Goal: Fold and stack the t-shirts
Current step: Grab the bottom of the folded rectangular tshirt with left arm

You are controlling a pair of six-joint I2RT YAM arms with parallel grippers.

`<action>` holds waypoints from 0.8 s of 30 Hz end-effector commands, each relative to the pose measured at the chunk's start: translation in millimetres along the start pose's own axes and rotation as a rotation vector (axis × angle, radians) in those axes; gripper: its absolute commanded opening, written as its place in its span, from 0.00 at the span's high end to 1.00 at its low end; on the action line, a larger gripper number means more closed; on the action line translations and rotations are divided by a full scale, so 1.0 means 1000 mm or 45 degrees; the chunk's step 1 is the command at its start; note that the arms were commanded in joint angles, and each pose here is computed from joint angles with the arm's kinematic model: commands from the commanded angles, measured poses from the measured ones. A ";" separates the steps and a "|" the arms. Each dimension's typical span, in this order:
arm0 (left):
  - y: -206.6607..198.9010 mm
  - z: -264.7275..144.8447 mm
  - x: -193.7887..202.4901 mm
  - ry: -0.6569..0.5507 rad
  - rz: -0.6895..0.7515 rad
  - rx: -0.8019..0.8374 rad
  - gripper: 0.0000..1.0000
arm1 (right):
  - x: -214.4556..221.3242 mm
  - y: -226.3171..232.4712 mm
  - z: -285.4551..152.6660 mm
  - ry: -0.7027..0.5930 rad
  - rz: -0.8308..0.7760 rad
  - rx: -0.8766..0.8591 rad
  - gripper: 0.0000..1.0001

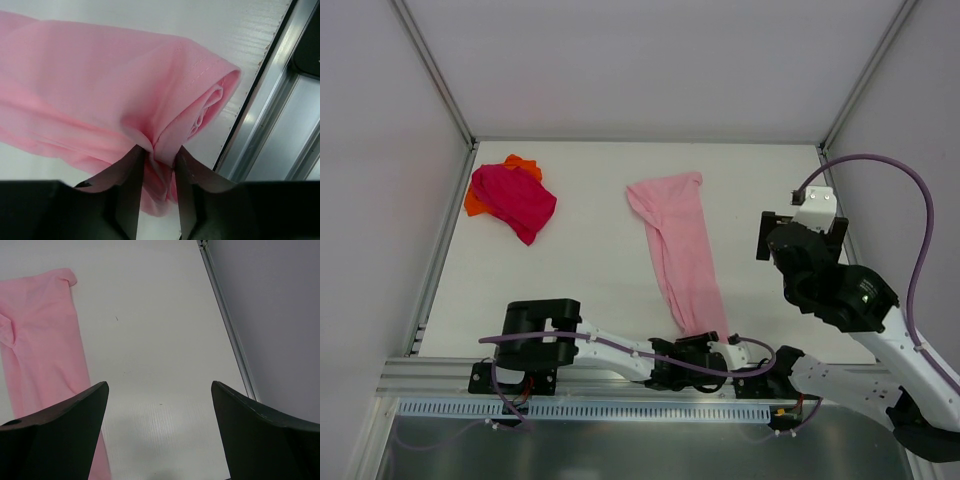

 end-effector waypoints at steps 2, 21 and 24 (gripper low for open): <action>0.005 -0.001 -0.005 0.012 -0.005 -0.013 0.79 | -0.009 -0.007 -0.002 -0.053 0.003 0.041 0.11; 0.019 -0.076 -0.031 -0.079 -0.079 -0.213 1.00 | 0.006 0.016 0.014 0.008 -0.080 0.038 0.10; 0.026 -0.077 -0.034 -0.080 -0.067 -0.264 1.00 | 0.007 0.016 0.014 0.015 -0.071 0.031 0.11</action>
Point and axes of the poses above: each gripper's point midway between its finger pads, its own z axis out along the fingers, its own y axis along the line the jaws close on, x = y × z, the point moved 8 cm from there along -z, back along the fingers, and after that the axes turned 10 degrees about z, right-handed, at the moved point
